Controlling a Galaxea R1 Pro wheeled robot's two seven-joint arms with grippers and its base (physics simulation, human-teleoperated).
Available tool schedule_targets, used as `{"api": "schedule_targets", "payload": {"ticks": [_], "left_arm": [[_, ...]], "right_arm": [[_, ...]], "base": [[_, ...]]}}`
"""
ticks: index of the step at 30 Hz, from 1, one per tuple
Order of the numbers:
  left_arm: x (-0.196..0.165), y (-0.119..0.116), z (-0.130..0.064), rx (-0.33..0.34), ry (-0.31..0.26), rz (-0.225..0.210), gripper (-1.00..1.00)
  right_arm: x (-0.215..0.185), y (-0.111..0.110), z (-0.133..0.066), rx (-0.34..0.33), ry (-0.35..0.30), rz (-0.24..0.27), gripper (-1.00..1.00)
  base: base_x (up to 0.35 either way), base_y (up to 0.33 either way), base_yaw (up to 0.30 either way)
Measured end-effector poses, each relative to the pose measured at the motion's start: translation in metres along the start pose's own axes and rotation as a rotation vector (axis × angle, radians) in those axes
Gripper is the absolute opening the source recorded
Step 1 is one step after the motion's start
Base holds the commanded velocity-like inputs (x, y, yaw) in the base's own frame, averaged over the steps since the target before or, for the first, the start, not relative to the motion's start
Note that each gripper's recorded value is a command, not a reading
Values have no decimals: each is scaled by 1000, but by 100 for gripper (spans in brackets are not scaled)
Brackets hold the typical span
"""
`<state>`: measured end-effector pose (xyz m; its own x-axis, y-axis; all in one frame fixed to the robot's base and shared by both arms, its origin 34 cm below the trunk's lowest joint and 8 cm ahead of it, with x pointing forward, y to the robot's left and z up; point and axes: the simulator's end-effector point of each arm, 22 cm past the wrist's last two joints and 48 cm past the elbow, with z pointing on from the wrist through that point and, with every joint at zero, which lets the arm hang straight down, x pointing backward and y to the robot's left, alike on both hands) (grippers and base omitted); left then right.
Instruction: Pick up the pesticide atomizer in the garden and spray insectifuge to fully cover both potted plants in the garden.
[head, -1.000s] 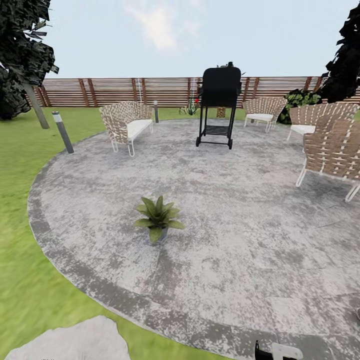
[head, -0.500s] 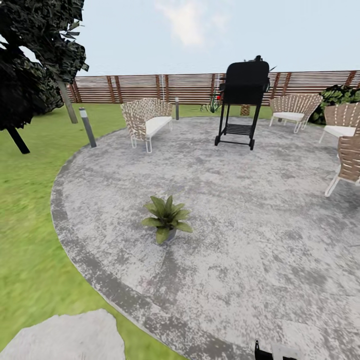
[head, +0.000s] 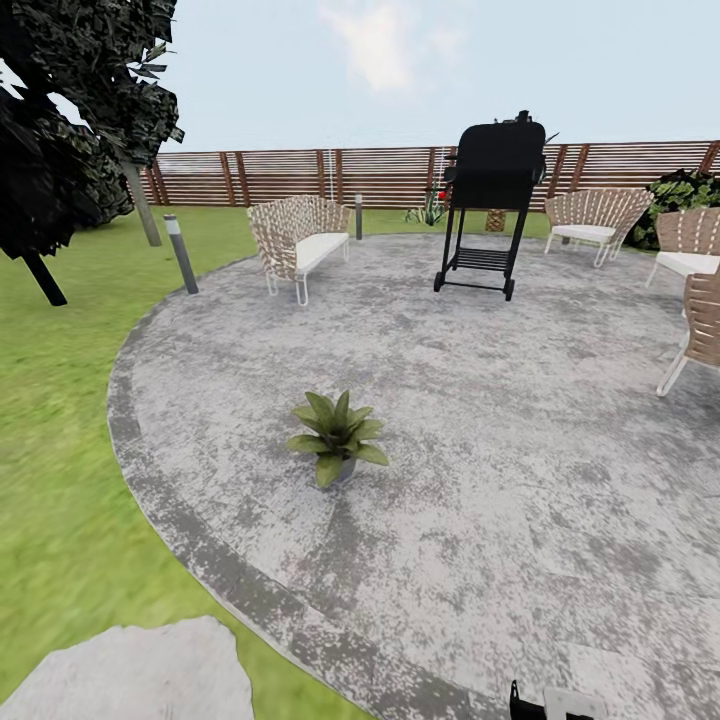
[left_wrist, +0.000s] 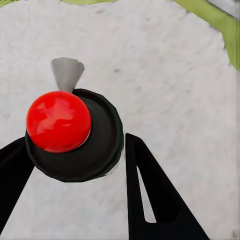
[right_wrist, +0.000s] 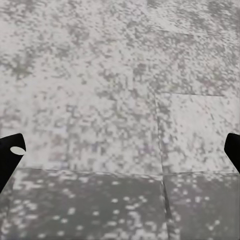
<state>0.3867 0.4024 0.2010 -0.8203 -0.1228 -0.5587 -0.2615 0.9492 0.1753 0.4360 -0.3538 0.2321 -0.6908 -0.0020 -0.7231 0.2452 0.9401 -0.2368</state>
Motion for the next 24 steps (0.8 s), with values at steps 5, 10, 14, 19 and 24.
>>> {"api": "schedule_targets", "payload": {"ticks": [5, 10, 14, 19, 24], "left_arm": [[-9, -5, 2, 16, -16, 34, -100], [-26, -51, 2, 218, -62, 329, -100], [-23, -127, -23, 602, -48, 618, -100], [-48, -172, -56, 925, 10, 851, -100], [-84, -187, -79, 1076, 122, 947, -100]], "right_arm": [[-12, 39, -3, -164, -64, -199, 100], [-68, 88, 0, -351, -231, -374, 100], [-91, 137, -8, -589, -240, -489, 100], [-126, 176, -23, -796, -240, -601, 100], [-148, 219, -57, -993, -287, -689, 100]], "base": [[0, 0, 0], [0, 0, 0], [0, 0, 0], [0, 0, 0], [0, 0, 0]]}}
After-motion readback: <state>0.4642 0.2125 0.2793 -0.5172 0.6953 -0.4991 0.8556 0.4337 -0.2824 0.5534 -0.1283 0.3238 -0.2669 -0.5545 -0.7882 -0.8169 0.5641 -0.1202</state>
